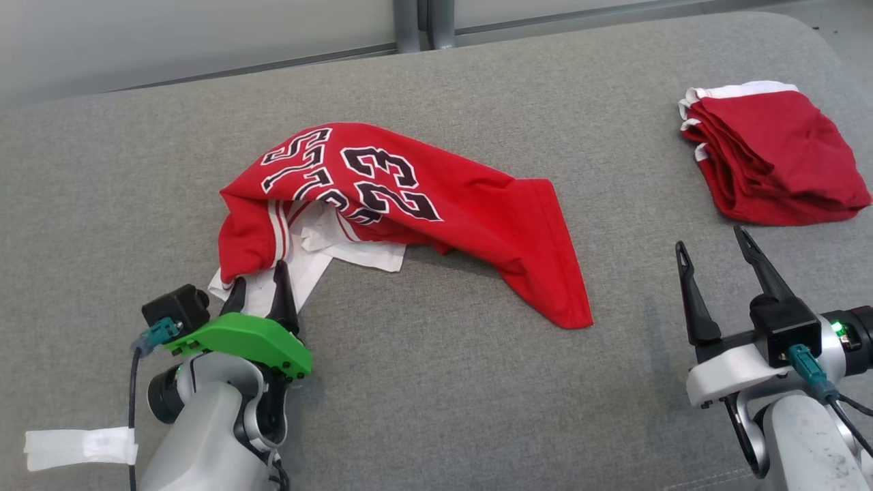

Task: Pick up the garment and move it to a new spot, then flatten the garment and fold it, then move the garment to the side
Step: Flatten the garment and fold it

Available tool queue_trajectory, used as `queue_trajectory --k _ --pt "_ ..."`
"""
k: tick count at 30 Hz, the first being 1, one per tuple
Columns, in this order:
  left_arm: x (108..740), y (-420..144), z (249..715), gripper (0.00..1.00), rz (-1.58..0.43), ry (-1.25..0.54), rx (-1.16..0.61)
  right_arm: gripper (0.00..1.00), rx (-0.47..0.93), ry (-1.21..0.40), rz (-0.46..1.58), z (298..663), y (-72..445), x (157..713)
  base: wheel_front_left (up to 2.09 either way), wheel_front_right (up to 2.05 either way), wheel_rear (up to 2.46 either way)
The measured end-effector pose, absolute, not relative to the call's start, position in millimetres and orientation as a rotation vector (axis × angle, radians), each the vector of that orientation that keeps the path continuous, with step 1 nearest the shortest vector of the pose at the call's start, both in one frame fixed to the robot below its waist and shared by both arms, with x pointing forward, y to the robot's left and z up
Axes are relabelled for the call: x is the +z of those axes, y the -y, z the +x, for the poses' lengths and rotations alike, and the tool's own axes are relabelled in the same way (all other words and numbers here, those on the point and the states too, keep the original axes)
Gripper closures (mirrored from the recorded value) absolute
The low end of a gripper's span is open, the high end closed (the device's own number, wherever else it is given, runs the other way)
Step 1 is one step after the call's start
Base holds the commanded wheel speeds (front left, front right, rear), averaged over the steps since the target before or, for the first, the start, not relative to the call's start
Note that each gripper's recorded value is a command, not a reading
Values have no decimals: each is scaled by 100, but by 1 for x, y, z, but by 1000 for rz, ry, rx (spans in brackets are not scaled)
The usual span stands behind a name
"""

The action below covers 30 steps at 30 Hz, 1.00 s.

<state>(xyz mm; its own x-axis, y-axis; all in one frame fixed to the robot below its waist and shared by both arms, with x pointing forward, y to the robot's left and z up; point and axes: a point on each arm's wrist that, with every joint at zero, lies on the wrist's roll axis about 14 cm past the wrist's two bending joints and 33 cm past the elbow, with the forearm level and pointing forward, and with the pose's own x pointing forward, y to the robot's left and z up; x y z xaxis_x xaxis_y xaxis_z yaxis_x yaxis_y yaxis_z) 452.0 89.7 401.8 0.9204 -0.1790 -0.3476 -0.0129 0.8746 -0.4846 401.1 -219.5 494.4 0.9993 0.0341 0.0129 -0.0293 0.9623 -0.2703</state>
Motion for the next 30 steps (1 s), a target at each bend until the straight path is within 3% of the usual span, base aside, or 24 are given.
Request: queue_trajectory --k 6,9,19,30 --pt "397 -85 472 0 -533 -390 -91 0 0 18 -275 398 230 496 0 0 0" --pt "399 -84 480 98 -537 -371 -94 0 -17 12 -278 396 236 495 0 0 0" --pt "434 -122 515 100 -299 -297 -190 0 2 16 -265 401 227 494 0 0 0" --pt "511 -159 566 100 -17 -245 -292 0 5 6 -245 403 223 490 0 0 0"
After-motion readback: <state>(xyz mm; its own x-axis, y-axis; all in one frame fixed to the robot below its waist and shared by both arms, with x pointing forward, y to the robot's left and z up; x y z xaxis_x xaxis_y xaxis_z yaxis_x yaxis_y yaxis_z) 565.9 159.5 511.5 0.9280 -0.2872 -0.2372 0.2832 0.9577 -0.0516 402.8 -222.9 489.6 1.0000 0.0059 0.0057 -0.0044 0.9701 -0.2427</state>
